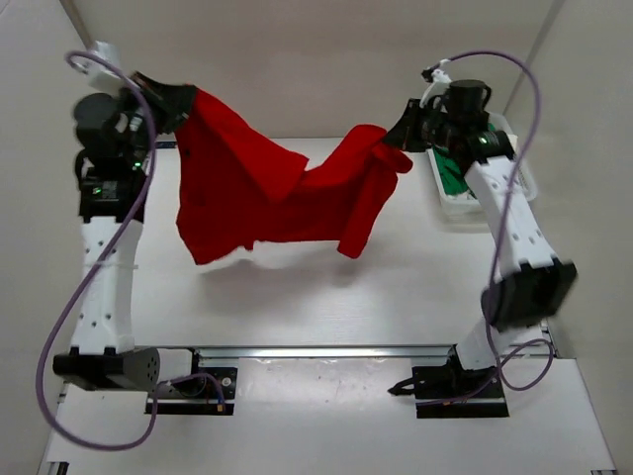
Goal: Fold and stack the t-shirts
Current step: Grap the side of the flattened tshirt furthest away from the robot with both arms
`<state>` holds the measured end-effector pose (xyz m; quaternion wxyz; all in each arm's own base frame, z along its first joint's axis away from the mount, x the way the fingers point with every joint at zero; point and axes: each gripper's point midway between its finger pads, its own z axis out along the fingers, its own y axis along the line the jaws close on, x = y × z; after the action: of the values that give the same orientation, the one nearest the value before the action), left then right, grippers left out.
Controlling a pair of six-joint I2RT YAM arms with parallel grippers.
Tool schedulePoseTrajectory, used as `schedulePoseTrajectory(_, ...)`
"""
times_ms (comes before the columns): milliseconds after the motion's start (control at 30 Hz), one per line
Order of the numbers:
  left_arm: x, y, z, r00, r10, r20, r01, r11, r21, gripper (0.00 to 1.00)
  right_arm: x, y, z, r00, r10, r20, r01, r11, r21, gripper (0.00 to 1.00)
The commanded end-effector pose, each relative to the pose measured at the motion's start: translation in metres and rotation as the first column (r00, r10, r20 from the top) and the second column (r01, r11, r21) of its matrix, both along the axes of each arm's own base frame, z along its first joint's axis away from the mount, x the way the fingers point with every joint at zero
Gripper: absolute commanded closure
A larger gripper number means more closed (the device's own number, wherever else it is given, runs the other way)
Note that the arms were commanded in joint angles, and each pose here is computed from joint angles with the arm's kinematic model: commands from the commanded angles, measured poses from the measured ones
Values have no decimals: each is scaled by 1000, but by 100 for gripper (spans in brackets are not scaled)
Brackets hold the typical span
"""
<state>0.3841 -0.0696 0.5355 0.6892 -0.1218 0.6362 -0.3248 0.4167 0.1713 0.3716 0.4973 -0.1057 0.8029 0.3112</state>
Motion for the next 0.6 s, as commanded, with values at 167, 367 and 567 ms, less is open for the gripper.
schedulePoseTrajectory(167, 187, 5, -198, 901, 23, -433, -9, 999, 35, 100, 149, 0, -99, 977, -40, -209, 36, 999, -25, 96)
schedulePoseTrajectory(367, 260, 22, -197, 926, 24, -378, -41, 998, -37, 55, 173, -40, -97, 966, -122, -226, 135, 990, 45, 62)
schedulePoseTrajectory(567, 222, 24, -231, 874, 87, -477, -62, 996, 69, 12, 144, -31, -131, 952, -209, -222, 170, 969, -180, 59)
